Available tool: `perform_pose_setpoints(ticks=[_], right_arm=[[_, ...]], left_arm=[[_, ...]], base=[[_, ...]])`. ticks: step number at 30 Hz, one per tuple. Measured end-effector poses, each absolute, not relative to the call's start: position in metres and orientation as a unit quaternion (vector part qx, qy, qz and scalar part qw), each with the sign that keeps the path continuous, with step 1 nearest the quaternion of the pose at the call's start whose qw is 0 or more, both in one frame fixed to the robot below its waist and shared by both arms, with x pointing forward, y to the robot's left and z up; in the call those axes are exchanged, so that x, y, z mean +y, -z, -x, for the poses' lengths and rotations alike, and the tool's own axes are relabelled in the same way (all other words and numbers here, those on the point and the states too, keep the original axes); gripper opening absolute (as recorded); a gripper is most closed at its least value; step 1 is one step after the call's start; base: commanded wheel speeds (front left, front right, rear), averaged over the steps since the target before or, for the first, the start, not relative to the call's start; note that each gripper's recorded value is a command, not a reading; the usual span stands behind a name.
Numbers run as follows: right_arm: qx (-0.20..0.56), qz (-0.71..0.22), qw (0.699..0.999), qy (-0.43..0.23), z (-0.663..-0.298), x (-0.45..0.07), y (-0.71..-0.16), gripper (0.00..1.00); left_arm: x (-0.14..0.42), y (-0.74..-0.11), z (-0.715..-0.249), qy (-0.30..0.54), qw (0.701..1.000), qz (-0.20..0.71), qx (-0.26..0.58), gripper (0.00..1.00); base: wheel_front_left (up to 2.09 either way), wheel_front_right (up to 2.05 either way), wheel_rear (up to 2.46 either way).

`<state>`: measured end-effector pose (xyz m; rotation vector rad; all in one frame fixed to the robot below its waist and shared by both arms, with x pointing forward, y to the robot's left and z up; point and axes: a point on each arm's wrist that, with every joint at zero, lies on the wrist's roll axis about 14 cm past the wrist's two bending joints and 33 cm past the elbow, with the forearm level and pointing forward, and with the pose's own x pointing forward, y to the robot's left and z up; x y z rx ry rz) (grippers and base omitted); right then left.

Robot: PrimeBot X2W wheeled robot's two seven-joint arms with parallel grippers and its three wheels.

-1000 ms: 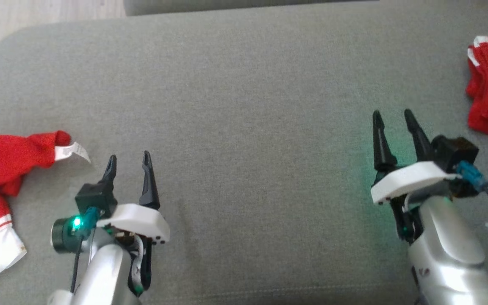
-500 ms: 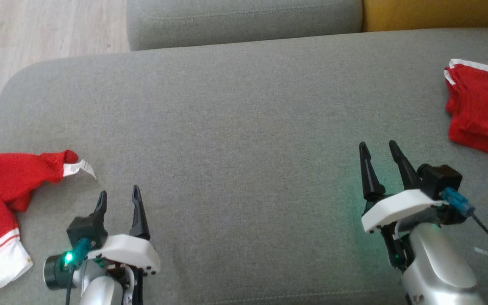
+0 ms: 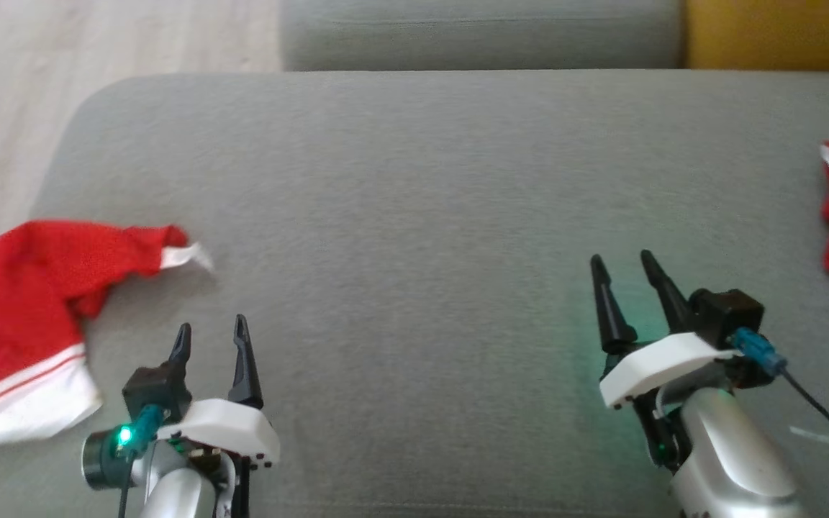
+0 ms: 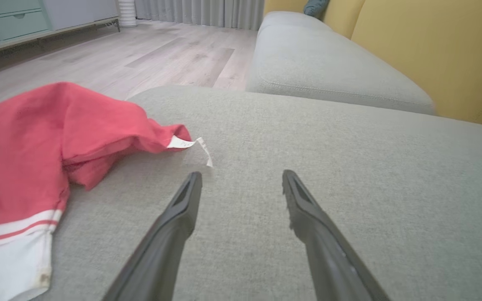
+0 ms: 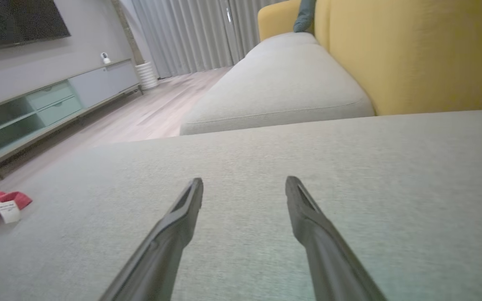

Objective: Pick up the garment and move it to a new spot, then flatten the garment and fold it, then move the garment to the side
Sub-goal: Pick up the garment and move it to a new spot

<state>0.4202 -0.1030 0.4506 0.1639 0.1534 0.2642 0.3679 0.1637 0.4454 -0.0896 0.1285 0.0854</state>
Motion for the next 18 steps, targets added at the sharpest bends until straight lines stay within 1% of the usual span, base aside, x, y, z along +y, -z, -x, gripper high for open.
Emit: perform_pose_setpoints(ticks=[4, 5, 10, 11, 17, 18], right_arm=[[0.084, -0.082, 0.977, -0.180, -0.424, -0.067, -0.448, 1.00], [0.087, -0.081, 0.971, -0.205, -0.424, -0.048, -0.447, 1.00], [0.095, -0.079, 0.955, -0.269, -0.423, 0.000, -0.445, 1.00], [0.097, -0.077, 0.948, -0.293, -0.421, 0.019, -0.444, 1.00], [0.105, -0.075, 0.926, -0.355, -0.410, 0.066, -0.443, 1.00], [0.105, -0.075, 0.926, -0.355, -0.410, 0.066, -0.443, 1.00]], left_arm=[[0.187, -0.446, -0.355, -0.079, 0.994, 0.045, 0.063, 1.00], [0.200, -0.446, -0.347, -0.101, 0.992, 0.045, 0.063, 1.00], [0.243, -0.447, -0.320, -0.173, 0.982, 0.045, 0.060, 1.00], [0.259, -0.447, -0.306, -0.202, 0.976, 0.045, 0.060, 1.00], [0.301, -0.434, -0.252, -0.290, 0.952, 0.052, 0.078, 1.00], [0.301, -0.434, -0.252, -0.290, 0.952, 0.052, 0.078, 1.00]], base=[[0.00, 0.00, 0.00], [0.00, 0.00, 0.00], [0.00, 0.00, 0.00], [0.00, 0.00, 0.00], [0.00, 0.00, 0.00], [0.00, 0.00, 0.00]])
